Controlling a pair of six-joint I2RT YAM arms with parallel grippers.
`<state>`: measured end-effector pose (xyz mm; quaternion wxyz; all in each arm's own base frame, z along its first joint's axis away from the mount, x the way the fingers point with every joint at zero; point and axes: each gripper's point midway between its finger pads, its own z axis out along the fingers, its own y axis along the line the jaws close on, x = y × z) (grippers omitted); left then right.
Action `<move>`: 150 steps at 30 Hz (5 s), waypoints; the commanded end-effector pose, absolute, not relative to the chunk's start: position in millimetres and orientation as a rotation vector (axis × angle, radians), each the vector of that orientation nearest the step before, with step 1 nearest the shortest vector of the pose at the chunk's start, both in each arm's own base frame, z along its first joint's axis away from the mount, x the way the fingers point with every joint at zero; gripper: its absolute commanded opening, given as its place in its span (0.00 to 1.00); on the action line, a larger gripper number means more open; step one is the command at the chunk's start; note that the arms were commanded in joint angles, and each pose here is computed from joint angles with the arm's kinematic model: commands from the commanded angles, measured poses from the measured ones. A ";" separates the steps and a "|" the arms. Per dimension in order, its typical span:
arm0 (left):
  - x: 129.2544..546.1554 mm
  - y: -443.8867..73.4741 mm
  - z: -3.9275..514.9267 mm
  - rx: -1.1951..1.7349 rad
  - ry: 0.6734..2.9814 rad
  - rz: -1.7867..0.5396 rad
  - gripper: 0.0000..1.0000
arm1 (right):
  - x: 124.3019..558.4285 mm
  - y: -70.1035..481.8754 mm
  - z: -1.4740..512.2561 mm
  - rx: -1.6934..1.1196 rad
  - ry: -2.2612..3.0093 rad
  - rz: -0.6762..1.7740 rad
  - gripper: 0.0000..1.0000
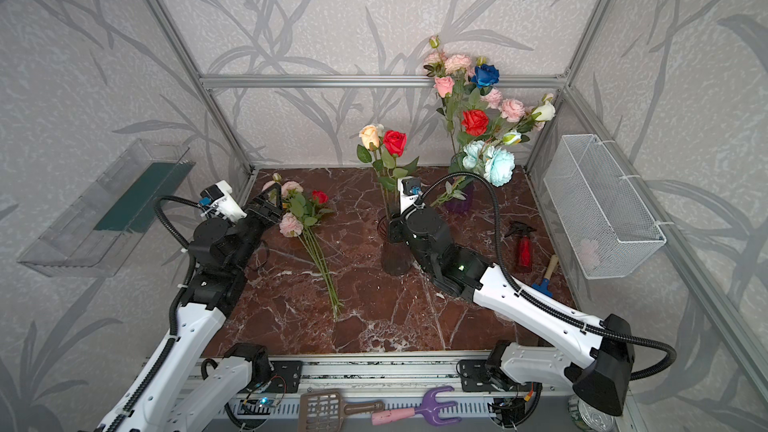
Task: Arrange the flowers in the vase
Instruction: 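Lower the red rose into the pink vase and open the right gripper, then move the right gripper back from the vase while the left gripper reaches the bunch, then close the left gripper on a red rose stem in the bunch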
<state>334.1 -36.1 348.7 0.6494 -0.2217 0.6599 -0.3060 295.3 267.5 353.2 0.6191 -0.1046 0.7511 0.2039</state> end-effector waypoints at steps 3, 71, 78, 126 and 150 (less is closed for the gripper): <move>340.3 -32.4 347.0 -0.547 1.504 -0.720 0.66 | 266.6 266.6 382.4 -0.285 1.661 0.509 0.34; 370.4 -48.3 176.1 -0.590 2.170 -0.237 0.00 | 172.8 210.7 242.7 -0.109 1.818 0.944 0.34; 357.7 -64.8 214.7 -0.396 2.273 -0.181 0.00 | 172.1 216.2 250.6 -0.130 1.805 0.960 0.34; 321.5 -143.4 76.2 -0.360 2.626 -0.267 0.37 | 170.5 210.2 259.8 -0.174 1.798 0.913 0.34; 313.7 -101.2 25.5 -0.332 2.701 0.155 0.23 | 173.3 202.0 246.7 -0.140 1.799 0.884 0.36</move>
